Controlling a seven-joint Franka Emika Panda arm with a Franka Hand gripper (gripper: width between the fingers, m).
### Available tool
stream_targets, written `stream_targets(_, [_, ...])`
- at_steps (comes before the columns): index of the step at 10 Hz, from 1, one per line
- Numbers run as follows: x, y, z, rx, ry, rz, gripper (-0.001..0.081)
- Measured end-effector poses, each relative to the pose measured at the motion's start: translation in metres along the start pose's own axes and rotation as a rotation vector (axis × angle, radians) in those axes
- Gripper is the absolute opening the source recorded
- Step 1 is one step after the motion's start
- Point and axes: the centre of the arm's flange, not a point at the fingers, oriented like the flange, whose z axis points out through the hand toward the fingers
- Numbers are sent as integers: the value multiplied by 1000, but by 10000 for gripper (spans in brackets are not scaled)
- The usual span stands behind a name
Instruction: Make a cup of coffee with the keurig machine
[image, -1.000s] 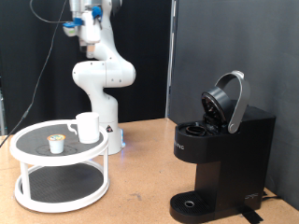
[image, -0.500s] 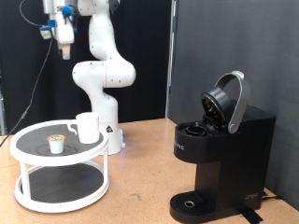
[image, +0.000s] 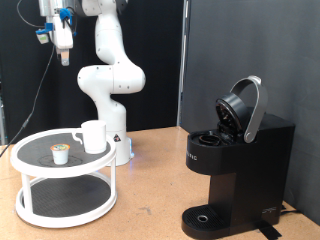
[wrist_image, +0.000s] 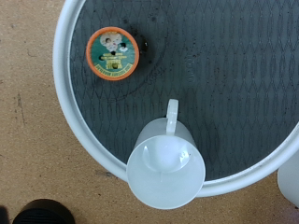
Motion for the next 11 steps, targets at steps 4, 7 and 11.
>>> stream_targets(4, [-3, -19, 55, 25, -7, 50, 734])
stream_targets(7, [-12, -33, 103, 59, 20, 57, 734])
stream_targets(11, [-14, -40, 129, 71, 20, 66, 734])
